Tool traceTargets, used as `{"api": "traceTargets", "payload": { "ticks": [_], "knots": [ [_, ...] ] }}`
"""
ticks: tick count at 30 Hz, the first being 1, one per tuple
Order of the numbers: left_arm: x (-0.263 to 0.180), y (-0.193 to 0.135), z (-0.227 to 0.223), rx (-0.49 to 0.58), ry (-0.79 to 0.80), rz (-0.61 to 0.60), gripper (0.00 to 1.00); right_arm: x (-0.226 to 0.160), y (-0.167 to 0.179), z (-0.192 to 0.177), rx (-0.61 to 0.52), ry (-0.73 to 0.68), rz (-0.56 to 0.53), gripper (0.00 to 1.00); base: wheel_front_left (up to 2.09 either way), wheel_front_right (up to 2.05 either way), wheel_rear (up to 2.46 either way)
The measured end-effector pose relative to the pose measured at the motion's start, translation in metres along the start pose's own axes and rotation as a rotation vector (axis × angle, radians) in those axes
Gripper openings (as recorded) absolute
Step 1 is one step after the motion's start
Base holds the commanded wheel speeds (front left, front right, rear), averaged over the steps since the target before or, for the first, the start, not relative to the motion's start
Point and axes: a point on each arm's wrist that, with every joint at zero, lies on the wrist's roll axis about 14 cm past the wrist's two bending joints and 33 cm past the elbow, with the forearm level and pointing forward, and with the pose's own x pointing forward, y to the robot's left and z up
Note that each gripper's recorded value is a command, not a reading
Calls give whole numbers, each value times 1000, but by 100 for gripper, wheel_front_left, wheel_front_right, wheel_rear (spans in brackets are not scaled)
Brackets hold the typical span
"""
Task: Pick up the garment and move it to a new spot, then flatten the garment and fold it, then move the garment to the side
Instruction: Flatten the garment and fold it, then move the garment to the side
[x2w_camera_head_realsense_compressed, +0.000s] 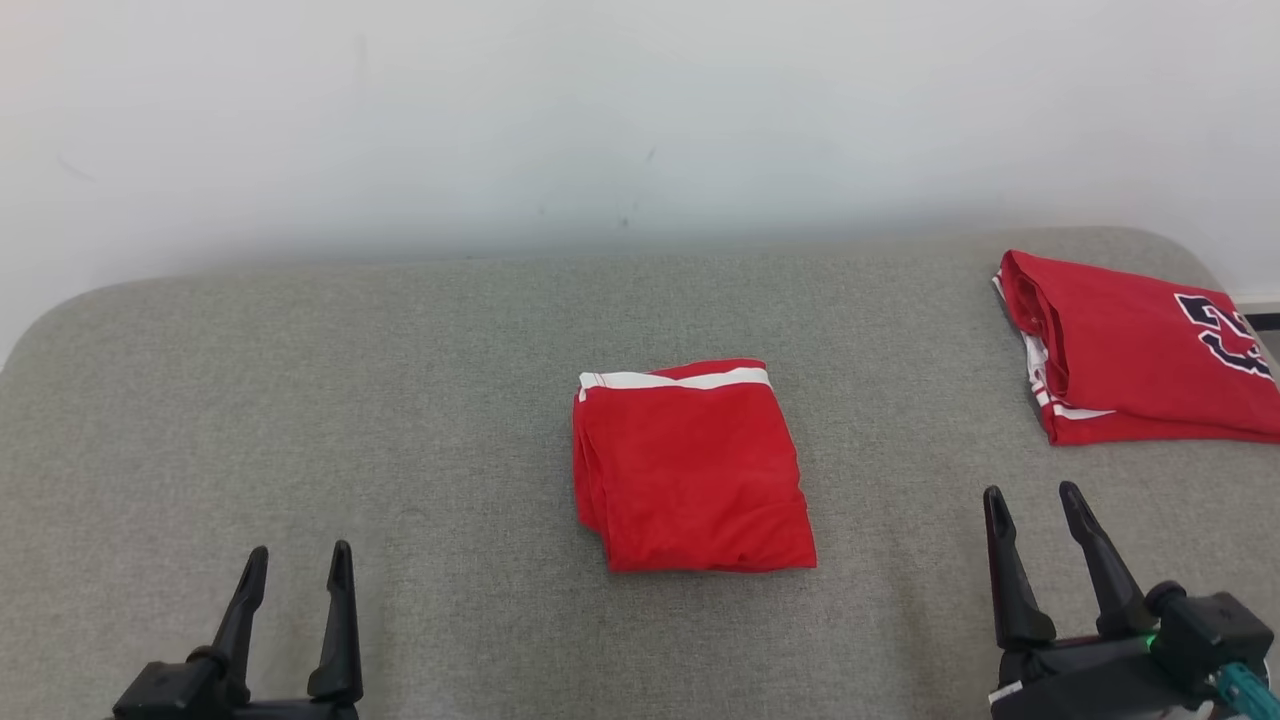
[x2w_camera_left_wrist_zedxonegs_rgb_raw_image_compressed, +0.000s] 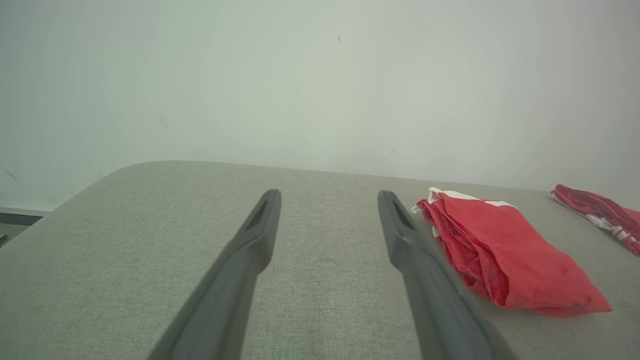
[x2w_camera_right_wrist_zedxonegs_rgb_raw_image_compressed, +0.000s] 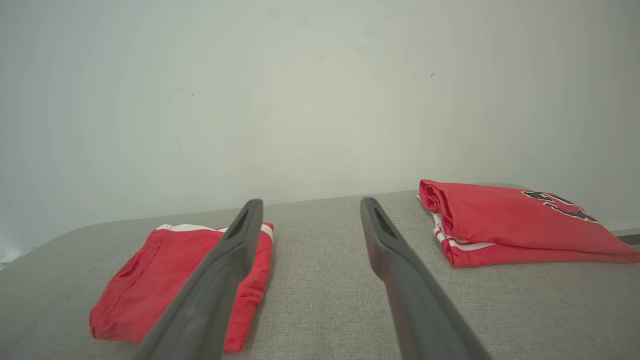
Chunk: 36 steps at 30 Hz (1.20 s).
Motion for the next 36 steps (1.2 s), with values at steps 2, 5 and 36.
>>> {"api": "traceTargets", "payload": {
  "ticks": [2, 5, 36],
  "knots": [
    [-4, 3, -1, 6, 3, 8, 100, -4, 2, 1, -2, -5, 0, 100, 0, 0, 0],
    [-8, 5, -1, 19, 8, 12, 100, -7, 5, 2, -1, -9, 1, 100, 0, 0, 0],
    [-23, 18, -7, 46, 35, 50, 100, -10, 22, -23, -5, 64, 46, 100, 0, 0, 0]
  ]
}}
